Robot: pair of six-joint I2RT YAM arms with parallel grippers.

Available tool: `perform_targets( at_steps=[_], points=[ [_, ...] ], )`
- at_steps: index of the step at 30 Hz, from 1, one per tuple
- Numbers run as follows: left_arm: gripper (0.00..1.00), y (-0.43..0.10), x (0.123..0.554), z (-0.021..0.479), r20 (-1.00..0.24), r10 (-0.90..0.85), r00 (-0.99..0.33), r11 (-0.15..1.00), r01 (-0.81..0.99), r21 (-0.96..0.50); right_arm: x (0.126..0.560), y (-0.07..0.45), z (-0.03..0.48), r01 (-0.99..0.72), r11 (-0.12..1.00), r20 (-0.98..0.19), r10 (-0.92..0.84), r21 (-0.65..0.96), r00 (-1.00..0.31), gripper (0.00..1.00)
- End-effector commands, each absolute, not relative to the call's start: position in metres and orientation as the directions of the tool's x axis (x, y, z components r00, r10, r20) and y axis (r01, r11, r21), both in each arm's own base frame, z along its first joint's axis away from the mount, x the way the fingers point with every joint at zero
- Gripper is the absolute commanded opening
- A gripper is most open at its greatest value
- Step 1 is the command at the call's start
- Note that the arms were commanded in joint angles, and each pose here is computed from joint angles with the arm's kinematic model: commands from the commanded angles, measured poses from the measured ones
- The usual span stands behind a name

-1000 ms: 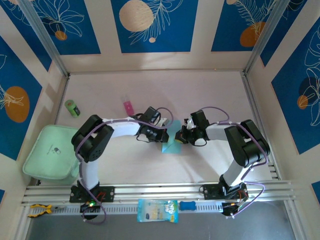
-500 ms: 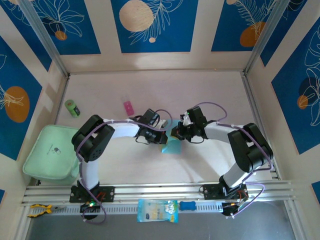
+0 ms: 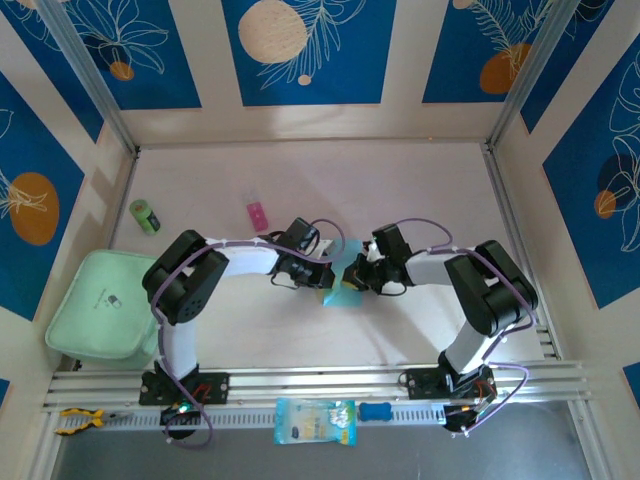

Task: Fold a paper plane with a square sheet of paper (pick it up from the middle)
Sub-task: Fold the triangle a second time at the center of the table.

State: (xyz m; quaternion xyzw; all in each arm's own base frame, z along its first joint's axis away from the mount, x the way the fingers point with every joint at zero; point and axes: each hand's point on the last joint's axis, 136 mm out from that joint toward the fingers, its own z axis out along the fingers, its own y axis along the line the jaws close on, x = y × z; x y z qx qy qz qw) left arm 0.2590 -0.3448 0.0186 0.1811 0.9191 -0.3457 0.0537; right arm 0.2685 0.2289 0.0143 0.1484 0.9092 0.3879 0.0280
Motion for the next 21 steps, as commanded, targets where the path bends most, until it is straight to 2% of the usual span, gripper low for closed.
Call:
perform_targets(
  at_steps=[1, 11, 16, 21],
  points=[
    [0.00, -0.300, 0.236, -0.032, -0.076, 0.305, -0.949, 0.825, 0.303, -0.476, 0.277, 0.199, 0.001, 0.329, 0.680, 0.063, 0.385, 0.655, -0.921, 0.01],
    [0.00, -0.298, 0.234, -0.032, -0.074, 0.305, -0.949, 0.829, 0.303, -0.470, 0.304, 0.170, 0.018, 0.349, 0.696, -0.022, 0.464, 0.628, -0.885, 0.01],
    [0.00, -0.299, 0.235, -0.030, -0.079, 0.304, -0.949, 0.826, 0.304, -0.474, 0.301, 0.186, 0.043, 0.250, 0.688, -0.083, 0.412, 0.681, -0.907, 0.02],
    [0.00, -0.300, 0.237, -0.027, -0.086, 0.304, -0.949, 0.822, 0.307, -0.479, 0.291, 0.216, 0.048, 0.185, 0.655, -0.064, 0.337, 0.732, -0.939, 0.01]
  ],
)
